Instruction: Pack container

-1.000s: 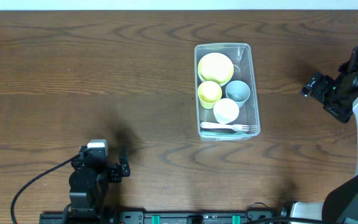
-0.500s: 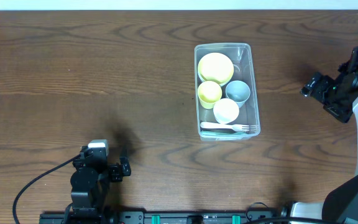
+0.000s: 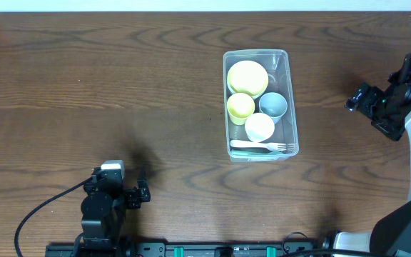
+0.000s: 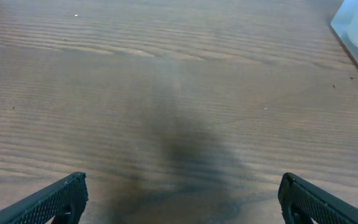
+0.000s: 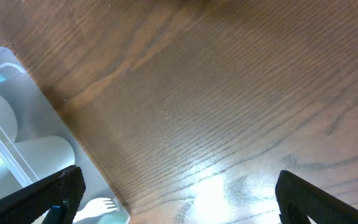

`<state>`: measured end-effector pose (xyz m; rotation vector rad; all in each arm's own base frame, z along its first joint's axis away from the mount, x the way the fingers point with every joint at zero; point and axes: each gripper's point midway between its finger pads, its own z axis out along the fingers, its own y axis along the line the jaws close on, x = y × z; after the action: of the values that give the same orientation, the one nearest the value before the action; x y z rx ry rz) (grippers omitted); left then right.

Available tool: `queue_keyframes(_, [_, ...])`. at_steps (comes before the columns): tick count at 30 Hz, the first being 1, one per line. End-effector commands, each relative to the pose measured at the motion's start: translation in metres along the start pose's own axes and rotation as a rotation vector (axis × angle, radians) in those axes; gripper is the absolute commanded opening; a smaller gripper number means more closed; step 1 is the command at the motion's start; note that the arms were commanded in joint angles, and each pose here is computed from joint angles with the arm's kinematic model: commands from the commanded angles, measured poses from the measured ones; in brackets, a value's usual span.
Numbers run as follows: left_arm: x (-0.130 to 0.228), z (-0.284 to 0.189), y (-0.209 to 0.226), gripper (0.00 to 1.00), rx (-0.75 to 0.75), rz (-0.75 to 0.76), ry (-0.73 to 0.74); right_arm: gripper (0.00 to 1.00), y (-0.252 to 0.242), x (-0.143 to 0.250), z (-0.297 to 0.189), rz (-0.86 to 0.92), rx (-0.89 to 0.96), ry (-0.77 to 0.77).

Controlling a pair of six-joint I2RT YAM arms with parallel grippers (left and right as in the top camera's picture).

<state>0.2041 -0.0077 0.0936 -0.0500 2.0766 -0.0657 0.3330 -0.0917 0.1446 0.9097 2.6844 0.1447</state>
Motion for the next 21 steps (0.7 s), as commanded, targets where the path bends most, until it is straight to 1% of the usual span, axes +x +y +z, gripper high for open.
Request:
queue_keyframes(1, [0.002,0.002,-0.001,0.98,0.009,-0.004,0.001,0.99,-0.002,-0.001,-0.001,-0.003,0.004,-0.002])
queue_keyframes(7, [0.002,0.002,-0.001,0.98,0.009,-0.004,0.001,0.99,-0.002,-0.001,-0.002,-0.004,0.003,-0.006])
queue_keyframes(12, [0.002,0.002,-0.001,0.98,0.009,-0.004,0.001,0.99,0.015,0.002,-0.027,-0.052,-0.037,-0.076])
queue_keyframes(14, [0.002,0.002,-0.001,0.98,0.009,-0.004,0.001,0.99,0.022,0.008,-0.045,-0.114,-0.035,-0.12])
queue_keyframes(17, [0.002,0.002,-0.001,0.98,0.009,-0.004,0.001,0.99,0.027,0.009,-0.074,-0.226,0.001,-0.233])
queue_keyframes(21, [0.002,0.002,-0.001,0.98,0.009,-0.004,0.001,0.99,0.052,0.013,-0.115,-0.413,-0.059,-0.397])
